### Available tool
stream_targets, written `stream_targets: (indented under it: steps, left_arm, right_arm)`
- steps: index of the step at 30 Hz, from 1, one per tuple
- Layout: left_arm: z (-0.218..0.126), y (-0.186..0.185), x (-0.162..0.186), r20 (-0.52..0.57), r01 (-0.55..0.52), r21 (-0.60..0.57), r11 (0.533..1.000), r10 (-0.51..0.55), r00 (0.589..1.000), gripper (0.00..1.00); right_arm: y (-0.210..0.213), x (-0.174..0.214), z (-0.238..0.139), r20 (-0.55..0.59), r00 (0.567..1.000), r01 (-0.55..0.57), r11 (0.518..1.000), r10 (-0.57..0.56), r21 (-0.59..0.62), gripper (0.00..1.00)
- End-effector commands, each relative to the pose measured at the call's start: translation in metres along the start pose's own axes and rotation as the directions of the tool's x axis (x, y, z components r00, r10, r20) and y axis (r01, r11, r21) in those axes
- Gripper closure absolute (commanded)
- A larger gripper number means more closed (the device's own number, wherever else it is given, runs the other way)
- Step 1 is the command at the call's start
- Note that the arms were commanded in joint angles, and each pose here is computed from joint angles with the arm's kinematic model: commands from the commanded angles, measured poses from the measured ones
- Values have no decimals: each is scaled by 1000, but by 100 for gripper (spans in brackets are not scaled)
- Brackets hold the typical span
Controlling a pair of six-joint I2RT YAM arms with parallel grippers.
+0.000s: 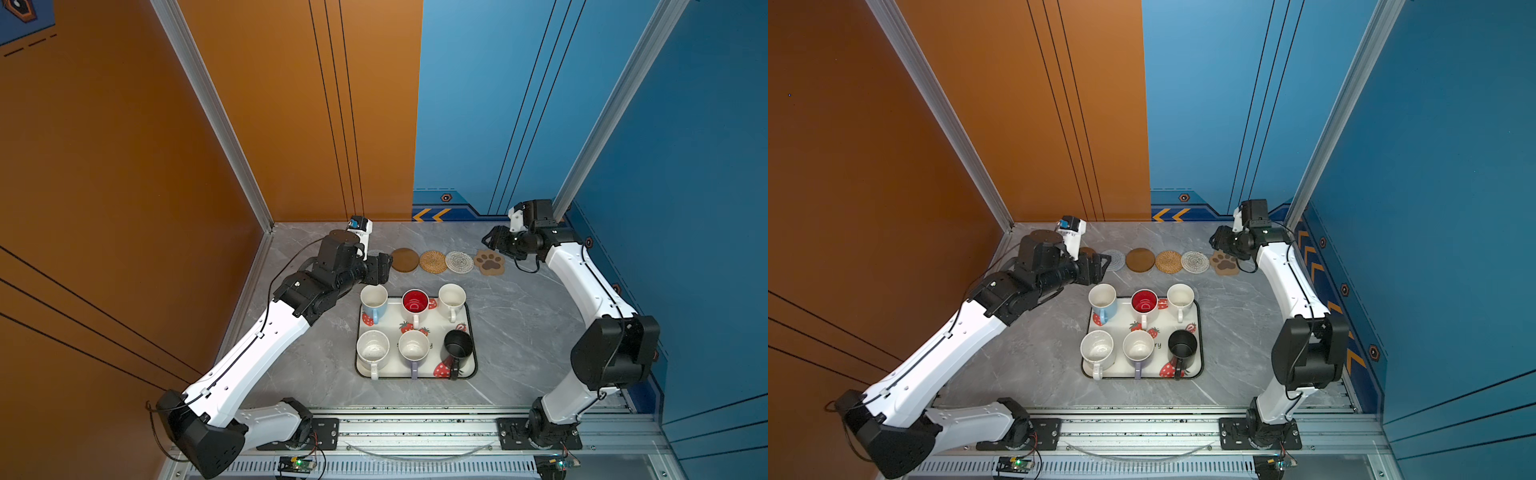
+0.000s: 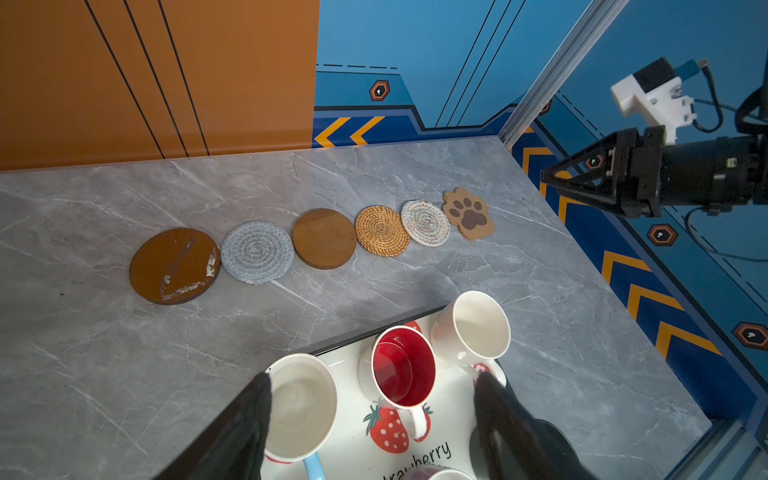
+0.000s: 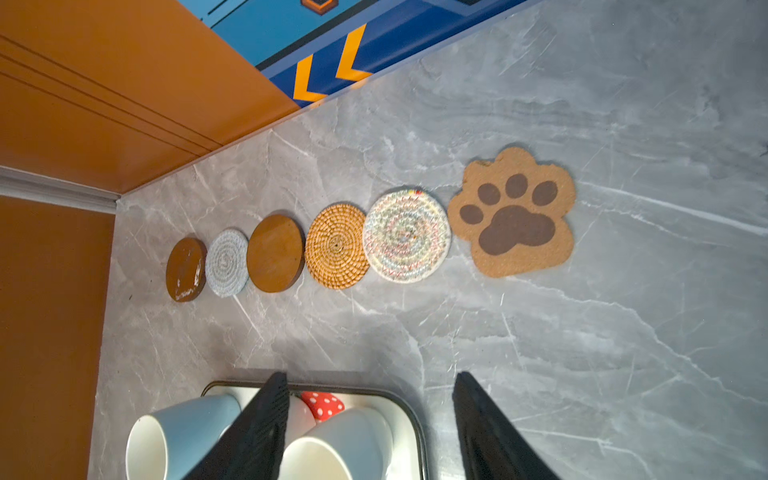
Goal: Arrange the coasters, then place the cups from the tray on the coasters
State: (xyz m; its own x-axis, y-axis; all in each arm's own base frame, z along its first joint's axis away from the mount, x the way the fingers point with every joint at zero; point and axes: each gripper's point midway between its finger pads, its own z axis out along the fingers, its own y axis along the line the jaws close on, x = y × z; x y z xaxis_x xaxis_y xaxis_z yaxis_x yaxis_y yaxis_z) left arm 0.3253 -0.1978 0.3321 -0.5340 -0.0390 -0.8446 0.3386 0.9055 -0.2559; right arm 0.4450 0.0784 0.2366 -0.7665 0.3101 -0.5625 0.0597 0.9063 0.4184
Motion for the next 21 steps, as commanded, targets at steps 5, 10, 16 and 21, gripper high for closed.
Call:
stream_targets:
  steps: [5,10,16,21]
  left_arm:
    - [-22,13,-10,61,-27,-82,996,32,998,21]
    - [-28,28,1,90,33,-158,987,-18,996,21]
    - [-29,43,50,93,68,-175,982,-52,994,21]
    - [-40,54,74,122,91,-173,981,-70,990,21]
  right_arm:
    - [43,29,-44,127,966,220,974,-225,52,35]
    - [62,54,-71,198,920,322,941,-338,107,35]
    - [78,85,-89,249,867,413,902,-432,128,38]
    - [90,120,-82,168,864,472,880,-475,59,25]
